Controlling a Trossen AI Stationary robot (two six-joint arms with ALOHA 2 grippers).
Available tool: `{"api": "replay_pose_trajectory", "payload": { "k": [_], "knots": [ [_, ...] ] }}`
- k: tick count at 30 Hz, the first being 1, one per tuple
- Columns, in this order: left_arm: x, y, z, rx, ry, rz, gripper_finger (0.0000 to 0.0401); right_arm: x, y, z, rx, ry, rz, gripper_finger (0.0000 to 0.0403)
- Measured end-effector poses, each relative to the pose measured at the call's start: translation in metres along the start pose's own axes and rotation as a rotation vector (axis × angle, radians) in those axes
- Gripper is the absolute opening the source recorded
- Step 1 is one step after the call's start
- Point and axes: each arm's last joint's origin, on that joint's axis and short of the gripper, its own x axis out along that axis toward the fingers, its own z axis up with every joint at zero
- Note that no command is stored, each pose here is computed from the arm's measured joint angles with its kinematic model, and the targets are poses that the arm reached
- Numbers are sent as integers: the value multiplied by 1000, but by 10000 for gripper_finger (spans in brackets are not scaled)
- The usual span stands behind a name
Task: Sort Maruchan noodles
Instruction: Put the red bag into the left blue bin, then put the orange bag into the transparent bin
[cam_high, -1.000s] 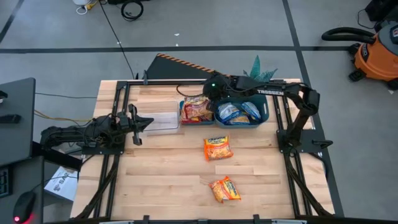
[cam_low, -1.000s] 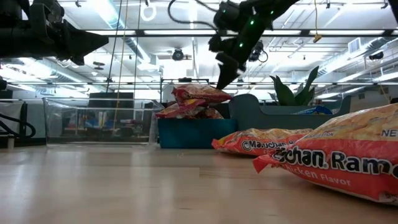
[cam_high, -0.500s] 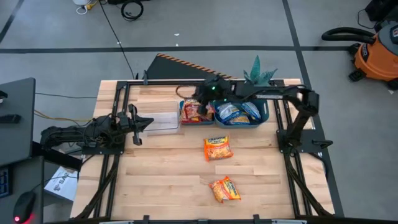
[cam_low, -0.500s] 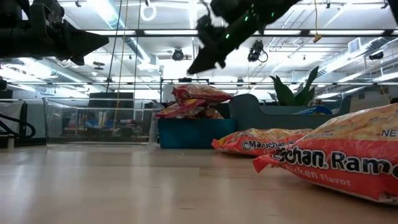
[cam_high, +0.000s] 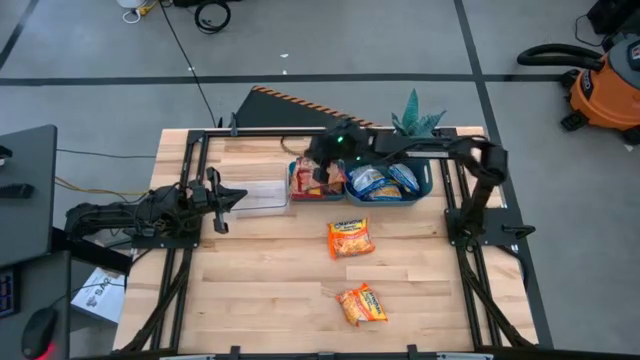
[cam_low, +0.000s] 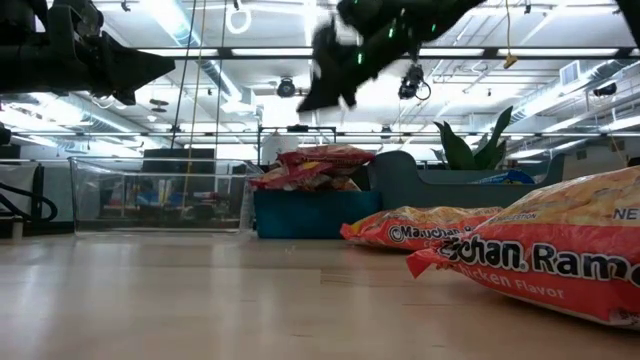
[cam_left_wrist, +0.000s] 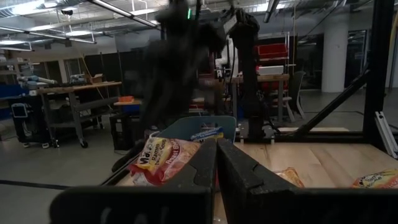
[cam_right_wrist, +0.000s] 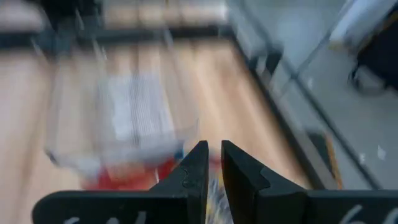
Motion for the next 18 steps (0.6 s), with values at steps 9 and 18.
{"api": "replay_pose_trajectory", "payload": {
  "k": [9, 18],
  "knots": [
    [0, 0, 0, 0, 0, 0, 18, -36, 34, 29, -74, -117, 299, 51],
    [0, 0, 0, 0, 0, 0, 18, -38, 76, 16, -33, 39, 483, 73]
  ]
}}
